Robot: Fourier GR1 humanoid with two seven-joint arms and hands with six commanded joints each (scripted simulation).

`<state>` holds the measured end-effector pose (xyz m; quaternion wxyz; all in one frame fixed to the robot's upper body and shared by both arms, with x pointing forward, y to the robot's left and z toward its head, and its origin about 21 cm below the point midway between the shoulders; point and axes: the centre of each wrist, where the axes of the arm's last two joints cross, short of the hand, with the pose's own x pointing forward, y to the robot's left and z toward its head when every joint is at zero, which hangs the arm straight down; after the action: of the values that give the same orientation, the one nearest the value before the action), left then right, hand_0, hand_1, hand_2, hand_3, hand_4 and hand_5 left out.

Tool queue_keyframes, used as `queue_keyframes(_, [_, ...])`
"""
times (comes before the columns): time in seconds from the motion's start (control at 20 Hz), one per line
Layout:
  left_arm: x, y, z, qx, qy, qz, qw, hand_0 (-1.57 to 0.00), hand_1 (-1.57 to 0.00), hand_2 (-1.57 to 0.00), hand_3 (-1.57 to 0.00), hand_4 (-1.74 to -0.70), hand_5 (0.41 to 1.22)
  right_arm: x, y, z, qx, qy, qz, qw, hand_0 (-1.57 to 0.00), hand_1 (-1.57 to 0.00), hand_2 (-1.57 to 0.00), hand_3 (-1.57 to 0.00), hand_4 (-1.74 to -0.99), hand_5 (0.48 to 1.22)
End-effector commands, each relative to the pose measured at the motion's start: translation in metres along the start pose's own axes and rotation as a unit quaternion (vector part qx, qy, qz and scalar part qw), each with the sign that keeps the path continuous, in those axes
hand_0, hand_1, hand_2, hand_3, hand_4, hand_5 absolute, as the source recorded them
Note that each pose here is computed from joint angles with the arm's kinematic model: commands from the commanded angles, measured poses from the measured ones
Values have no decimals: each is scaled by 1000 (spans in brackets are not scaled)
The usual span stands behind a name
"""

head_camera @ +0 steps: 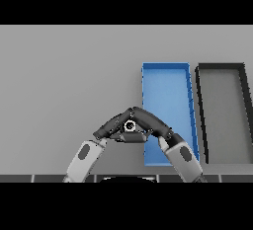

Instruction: Pick up the blue pipe and place it into the blue bin.

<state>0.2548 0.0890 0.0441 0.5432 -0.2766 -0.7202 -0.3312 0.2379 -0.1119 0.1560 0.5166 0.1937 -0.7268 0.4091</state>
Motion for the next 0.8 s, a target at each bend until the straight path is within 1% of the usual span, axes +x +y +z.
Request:
queue_keyframes(0.0, [-1,-1,-1,2,4,0,1000,-1571,-1571,-1545,-1396,-1725,1221,-1,1,0,0,-5,4,1000,-1470,-1472,-1473,-1429,-1481,1077])
queue_keyframes(0.05, [0,0,-1,1,3,-4,1000,-1571,-1571,-1551,-1417,-1729,1221,-2,2,1,0,-12,4,1000,-1490,-1492,-1492,-1458,-1485,1106])
queue_keyframes(0.1, [0,1,0,-2,1,-7,1000,-1571,-1571,-1555,-1432,-1731,1221,-3,8,0,1,-13,-18,1000,-1506,-1508,-1508,-1480,-1488,1129])
queue_keyframes(0.2, [1,0,-2,5,-1,-5,1000,-1571,-1571,-1561,-1434,-1735,1221,-1,7,-2,-6,-9,-38,999,-1530,-1531,-1531,-1513,-1492,1162])
queue_keyframes(0.3, [2,-1,-3,8,2,-4,1000,-1571,-1571,-1564,-1434,-1732,1221,-2,8,-1,-14,-7,-46,999,-1545,-1545,-1545,-1534,-1494,1183])
queue_keyframes(0.35, [3,2,-2,9,3,-11,1000,-1571,-1571,-1566,-1264,-1734,1221,-3,7,-3,-15,-10,-50,999,-1550,-1550,-1550,-1541,-1495,1191])
queue_keyframes(0.4, [2,0,1,6,0,-17,1000,-1446,-1368,-1336,-1051,-1629,1221,-2,6,-2,-17,-10,-47,999,-1554,-1554,-1555,-1547,-1496,1197])
queue_keyframes(0.45, [4,3,1,1,9,-25,1000,-1175,-1094,-1069,-841,-1512,1221,0,5,-2,-23,-11,-45,999,-1557,-1558,-1558,-1552,-1496,1202])
queue_keyframes(0.5, [1,2,1,-8,13,-33,999,-940,-875,-855,-672,-1406,1221,-1,9,-3,-21,-4,-43,999,-1560,-1560,-1560,-1556,-1497,1206])
queue_keyframes(0.55, [0,4,1,-17,17,-38,999,-752,-700,-684,-538,-1319,1221,0,8,-3,-25,-2,-43,999,-1562,-1563,-1563,-1559,-1497,1209])
queue_keyframes(0.6, [-1,6,1,-27,23,-43,998,-601,-560,-547,-430,-1250,1221,-2,10,-6,-24,4,-43,999,-1564,-1564,-1564,-1561,-1498,1211])
queue_keyframes(0.65, [0,6,2,-33,32,-45,998,-481,-448,-437,-344,-1186,1148,-1,8,-4,-25,2,-44,999,-1565,-1566,-1566,-1563,-1498,1213])
queue_keyframes(0.7, [0,4,6,-35,33,-43,998,-384,-358,-350,-275,-1134,1063,0,9,-3,-27,0,-47,999,-1567,-1567,-1567,-1565,-1498,1215])
queue_keyframes(0.75, [0,3,5,-33,41,-38,998,-307,-286,-279,-220,-1092,984,2,8,-4,-28,1,-48,998,-1567,-1568,-1568,-1566,-1498,1216])
